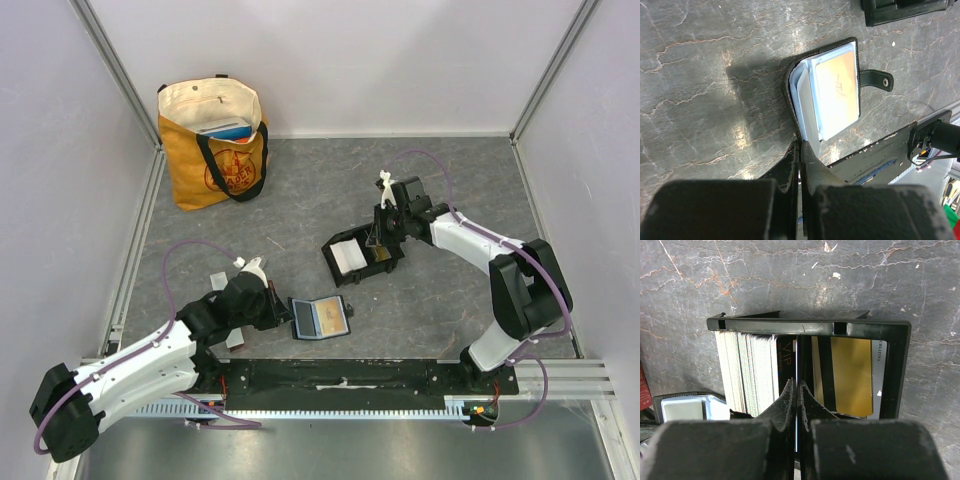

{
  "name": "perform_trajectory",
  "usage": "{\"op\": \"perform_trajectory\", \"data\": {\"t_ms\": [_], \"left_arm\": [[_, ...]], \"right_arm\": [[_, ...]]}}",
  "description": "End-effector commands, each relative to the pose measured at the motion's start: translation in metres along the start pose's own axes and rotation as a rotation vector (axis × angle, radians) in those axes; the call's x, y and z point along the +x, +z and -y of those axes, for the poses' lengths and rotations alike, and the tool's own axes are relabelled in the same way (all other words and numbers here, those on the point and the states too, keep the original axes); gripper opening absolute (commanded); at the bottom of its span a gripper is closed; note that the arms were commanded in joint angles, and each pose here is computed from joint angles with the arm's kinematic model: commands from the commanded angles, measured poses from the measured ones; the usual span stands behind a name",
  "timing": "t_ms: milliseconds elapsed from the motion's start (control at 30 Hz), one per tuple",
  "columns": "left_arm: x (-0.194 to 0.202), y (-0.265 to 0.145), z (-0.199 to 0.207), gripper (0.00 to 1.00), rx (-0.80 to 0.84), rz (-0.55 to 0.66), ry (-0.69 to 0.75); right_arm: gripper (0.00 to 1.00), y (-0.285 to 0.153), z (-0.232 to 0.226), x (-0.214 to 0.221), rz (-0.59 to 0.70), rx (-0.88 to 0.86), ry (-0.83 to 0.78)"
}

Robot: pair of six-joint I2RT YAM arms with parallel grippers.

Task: Put the credit cards into the card holder
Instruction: Pick up the credit card from the storage box.

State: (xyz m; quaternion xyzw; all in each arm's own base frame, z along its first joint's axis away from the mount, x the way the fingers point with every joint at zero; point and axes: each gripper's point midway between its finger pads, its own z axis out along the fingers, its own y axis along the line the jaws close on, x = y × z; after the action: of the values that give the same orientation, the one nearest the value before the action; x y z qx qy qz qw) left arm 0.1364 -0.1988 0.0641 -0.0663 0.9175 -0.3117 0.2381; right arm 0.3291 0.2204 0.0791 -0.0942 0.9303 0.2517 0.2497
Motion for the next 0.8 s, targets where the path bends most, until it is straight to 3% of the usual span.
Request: {"op": "perform_trajectory", "data": {"t_ms": [0,167,367,467,600,767], "left_arm": [[-0.003,-0.004,0.012,0.02,0.037,-0.001,-0.022],[-0.003,-0.004,0.012,0.02,0.035,-0.001,-0.022],[-0.001,-0.003,0.011,0.02,0.041,-0.001,-0.020],[0.000,-0.004,0.011,0.02,0.049,-0.004,-0.013],[0.001,-0.004,0.013,0.02,0.066,-0.007,-0.001],[0.005,-0.004,0.013,0.02,0.074,-0.029,0.016]], "right_arm": [[0.01,-0.014,-0.016,-0.017,0.050,-0.038,-0.023],[0.00,-0.042,-0.001,-0.043,0.176,0.097,-0.051],[0.00,-0.105,-0.006,-0.066,0.310,0.177,-0.104],[0.00,-0.126,-0.006,-0.044,0.260,0.199,-0.106],[0.00,-0.139,-0.010,0.018,0.203,0.182,-0.063],[0.00,-0.128,-0.008,0.082,0.160,0.180,0.029]]}}
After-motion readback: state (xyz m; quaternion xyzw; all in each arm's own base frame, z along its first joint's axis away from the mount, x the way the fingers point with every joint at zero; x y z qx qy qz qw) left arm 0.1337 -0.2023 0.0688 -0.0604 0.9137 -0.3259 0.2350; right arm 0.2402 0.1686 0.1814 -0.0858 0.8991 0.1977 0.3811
